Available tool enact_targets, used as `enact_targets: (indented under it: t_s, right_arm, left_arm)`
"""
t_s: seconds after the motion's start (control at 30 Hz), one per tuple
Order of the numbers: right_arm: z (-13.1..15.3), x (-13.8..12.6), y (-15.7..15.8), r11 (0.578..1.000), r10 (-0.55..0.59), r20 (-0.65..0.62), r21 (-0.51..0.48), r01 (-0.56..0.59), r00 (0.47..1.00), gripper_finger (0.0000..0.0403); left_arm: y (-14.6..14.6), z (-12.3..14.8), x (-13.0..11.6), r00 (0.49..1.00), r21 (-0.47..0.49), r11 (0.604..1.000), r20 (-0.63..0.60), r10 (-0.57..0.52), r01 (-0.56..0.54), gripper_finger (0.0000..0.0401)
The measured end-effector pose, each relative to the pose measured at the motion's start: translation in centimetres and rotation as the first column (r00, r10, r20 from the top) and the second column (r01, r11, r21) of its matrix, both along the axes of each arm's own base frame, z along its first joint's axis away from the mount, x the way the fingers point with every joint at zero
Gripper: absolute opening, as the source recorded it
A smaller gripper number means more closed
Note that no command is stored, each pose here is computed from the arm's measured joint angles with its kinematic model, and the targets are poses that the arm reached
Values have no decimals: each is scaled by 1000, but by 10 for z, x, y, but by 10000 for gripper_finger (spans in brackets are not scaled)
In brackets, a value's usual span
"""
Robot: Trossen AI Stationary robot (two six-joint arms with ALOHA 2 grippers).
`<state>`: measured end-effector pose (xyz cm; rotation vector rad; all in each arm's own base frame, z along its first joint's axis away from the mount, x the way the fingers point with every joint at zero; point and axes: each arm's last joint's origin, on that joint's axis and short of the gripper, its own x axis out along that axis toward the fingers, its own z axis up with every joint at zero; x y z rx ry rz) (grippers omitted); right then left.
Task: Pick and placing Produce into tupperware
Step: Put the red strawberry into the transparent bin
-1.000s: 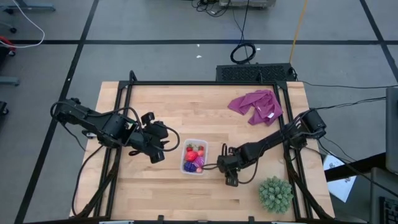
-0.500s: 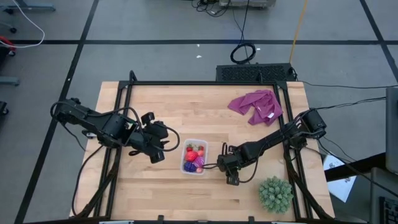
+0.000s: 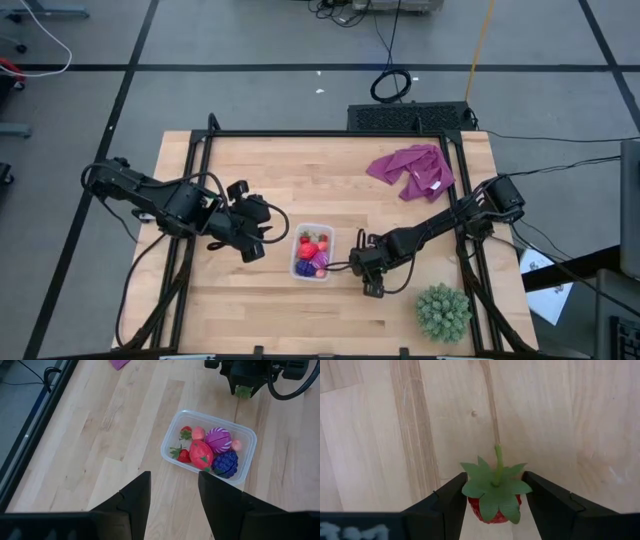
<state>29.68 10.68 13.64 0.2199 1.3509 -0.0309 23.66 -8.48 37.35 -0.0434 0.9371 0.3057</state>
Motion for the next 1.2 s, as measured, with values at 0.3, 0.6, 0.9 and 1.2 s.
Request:
enact_targets:
  t_s: [0.3, 0.6, 0.9, 1.2]
  right_arm:
    - [-1, -1, -1, 998, -64, -12, 14, 64, 998, 189]
    - [-11, -11, -5, 995, -104, -55, 4, 104, 993, 189]
    - [-12, -11, -5, 995, -103, -64, 6, 104, 993, 189]
    - [-5, -12, -7, 994, -105, -60, 36, 107, 993, 189]
  left_arm:
    - [0, 0, 0, 1000, 0, 1000, 0, 0, 0, 170]
    - [0, 0, 0, 1000, 4, 1000, -3, -5, 5, 170]
    - [0, 0, 0, 1000, 3, 1000, -2, -5, 5, 170]
    - [0, 0, 0, 1000, 3, 1000, -2, -4, 4, 170]
